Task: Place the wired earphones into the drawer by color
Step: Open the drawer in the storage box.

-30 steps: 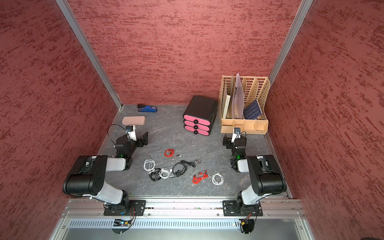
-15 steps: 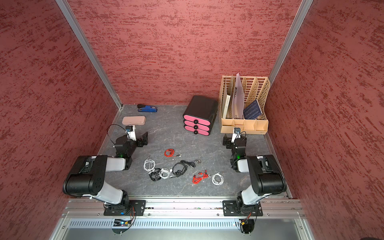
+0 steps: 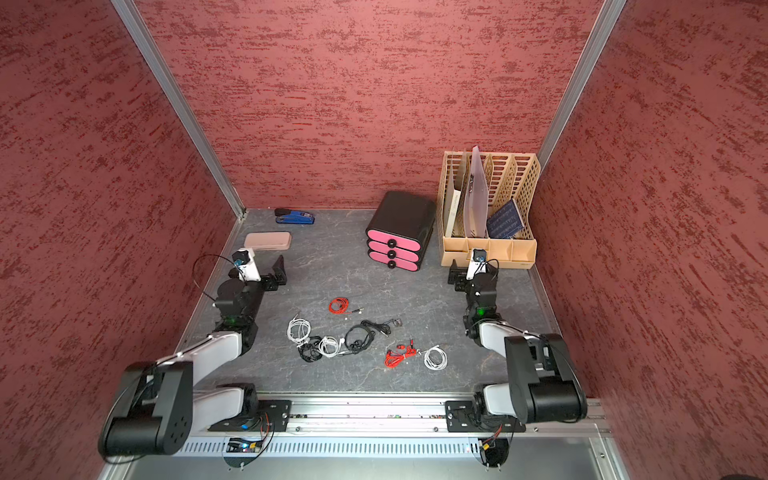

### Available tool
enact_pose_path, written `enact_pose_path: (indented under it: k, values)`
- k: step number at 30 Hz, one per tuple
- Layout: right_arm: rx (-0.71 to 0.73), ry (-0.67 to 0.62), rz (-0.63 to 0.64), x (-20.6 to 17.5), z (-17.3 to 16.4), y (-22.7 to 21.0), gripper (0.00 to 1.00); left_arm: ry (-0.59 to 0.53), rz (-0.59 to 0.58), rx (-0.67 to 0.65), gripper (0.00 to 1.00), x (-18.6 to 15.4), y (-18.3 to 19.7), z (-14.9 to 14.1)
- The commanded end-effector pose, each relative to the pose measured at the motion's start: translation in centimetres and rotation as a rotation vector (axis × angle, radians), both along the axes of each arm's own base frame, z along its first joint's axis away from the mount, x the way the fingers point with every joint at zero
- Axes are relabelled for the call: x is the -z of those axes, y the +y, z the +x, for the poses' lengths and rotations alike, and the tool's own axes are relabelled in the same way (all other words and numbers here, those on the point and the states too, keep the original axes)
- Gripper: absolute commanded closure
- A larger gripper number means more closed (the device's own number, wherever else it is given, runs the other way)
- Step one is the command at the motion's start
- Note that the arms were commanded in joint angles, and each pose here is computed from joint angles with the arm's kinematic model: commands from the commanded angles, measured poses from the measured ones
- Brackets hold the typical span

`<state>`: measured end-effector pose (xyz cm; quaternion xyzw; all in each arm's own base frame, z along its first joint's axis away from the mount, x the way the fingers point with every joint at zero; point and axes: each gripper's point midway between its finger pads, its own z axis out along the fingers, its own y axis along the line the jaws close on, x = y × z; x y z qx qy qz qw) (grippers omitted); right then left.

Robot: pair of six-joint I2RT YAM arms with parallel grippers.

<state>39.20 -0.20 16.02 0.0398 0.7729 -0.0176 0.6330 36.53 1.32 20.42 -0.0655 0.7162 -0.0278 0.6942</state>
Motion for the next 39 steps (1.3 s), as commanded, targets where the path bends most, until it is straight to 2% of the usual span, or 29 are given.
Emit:
enact_pose_path:
  k: [1,5,7,9,15,21,27,39]
  values:
    - [0.071,0.033,0.075,-1.8,-0.3,-1.0,0.02,0.025,-0.154,-0.077,0.0,0.1,1.4,-1.3]
    - [0.082,0.095,0.205,-4.3,-0.6,-0.6,0.01,0.037,-0.272,-0.074,0.0,-1.8,1.4,-2.6]
    - [0.059,0.16,0.252,-5.3,-0.5,0.1,0.02,0.043,-0.282,-0.033,0.0,-3.0,0.7,-3.3]
    - [-0.002,0.199,0.287,-6.2,-0.4,1.4,0.01,0.055,-0.26,0.051,0.0,-3.7,-0.7,-3.8]
    - [-0.276,0.255,0.437,-7.0,-0.2,6.7,0.02,0.144,-0.318,0.229,0.0,-4.0,-4.1,-4.3]
    - [-0.412,0.33,0.56,-6.4,-0.6,9.8,0.02,0.294,-0.377,0.384,0.0,-3.7,-9.2,-3.4]
    - [-0.463,0.378,0.618,-5.4,-1.7,11.3,0.02,0.401,-0.363,0.513,0.0,-3.5,-15.3,-2.7]
    - [-0.497,0.37,0.626,-4.1,-4.4,11.9,0.01,0.503,-0.45,0.635,0.0,-2.5,-23.3,-0.9]
